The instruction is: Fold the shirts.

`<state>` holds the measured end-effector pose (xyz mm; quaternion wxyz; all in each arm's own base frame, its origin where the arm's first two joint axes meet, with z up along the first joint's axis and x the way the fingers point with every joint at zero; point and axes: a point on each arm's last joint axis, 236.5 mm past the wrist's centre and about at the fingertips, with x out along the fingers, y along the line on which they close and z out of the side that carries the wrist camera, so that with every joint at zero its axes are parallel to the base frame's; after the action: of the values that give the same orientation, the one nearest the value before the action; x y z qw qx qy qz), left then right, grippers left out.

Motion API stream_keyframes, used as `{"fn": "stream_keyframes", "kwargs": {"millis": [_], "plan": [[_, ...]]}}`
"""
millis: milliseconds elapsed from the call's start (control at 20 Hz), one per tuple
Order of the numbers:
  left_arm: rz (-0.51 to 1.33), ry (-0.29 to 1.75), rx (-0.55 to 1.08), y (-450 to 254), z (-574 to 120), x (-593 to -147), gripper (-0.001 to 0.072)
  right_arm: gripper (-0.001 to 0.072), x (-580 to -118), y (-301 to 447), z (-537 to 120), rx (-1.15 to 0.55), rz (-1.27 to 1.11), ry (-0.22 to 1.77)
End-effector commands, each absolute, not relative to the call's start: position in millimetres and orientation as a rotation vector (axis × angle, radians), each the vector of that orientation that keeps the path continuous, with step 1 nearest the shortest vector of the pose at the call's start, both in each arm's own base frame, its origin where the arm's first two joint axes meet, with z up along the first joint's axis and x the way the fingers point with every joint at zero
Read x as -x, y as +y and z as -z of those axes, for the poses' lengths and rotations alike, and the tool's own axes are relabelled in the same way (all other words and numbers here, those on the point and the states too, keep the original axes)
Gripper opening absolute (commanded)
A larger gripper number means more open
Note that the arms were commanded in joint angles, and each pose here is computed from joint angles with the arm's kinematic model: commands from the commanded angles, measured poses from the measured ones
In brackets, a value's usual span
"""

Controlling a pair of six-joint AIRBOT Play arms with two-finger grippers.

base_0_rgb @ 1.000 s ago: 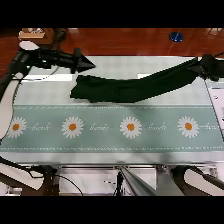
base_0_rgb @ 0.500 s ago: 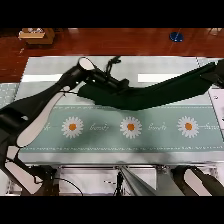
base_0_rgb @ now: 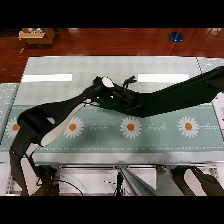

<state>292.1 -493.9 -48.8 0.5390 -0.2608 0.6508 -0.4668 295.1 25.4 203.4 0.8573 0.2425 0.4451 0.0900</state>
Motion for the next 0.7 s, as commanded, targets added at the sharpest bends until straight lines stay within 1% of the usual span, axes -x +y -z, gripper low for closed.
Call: {"fn": "stream_keyframes", "kwargs": {"millis": [0, 100, 200, 300, 350, 400, 500, 650], "plan": [[1.144, 1.586, 0.761, -531.0, 43.2, -265.3, 0.0021, 0.0023, -285.9, 28.3, -208.4, -0.506, -0.186, 0.931], [1.155, 1.568, 0.787, -547.5, 41.3, -255.0, 0.0021, 0.0024, -285.2, 29.0, -209.0, -0.506, -0.188, 0.931], [1.130, 1.542, 0.791, -551.3, 44.0, -260.1, 0.0020, 0.0023, -285.2, 28.9, -208.9, -0.506, -0.188, 0.931], [1.108, 1.507, 0.796, -538.5, 40.0, -282.6, 0.0019, 0.0023, -285.2, 28.9, -208.9, -0.505, -0.188, 0.931], [1.089, 1.464, 0.758, -523.6, 35.7, -301.9, 0.0018, 0.0023, -285.2, 28.9, -208.9, -0.504, -0.189, 0.931], [1.057, 1.428, 0.706, -503.8, 31.5, -322.2, 0.0017, 0.0023, -285.4, 28.7, -208.9, -0.491, -0.194, 0.928], [0.935, 1.362, 0.560, -441.7, 23.0, -369.7, 0.0017, 0.0023, -286.6, 24.8, -207.8, -0.457, -0.191, 0.921], [0.718, 1.266, 0.371, -321.8, -5.5, -430.9, 0.0018, 0.0023, -292.5, 14.2, -206.2, -0.427, -0.156, 0.903]]}}
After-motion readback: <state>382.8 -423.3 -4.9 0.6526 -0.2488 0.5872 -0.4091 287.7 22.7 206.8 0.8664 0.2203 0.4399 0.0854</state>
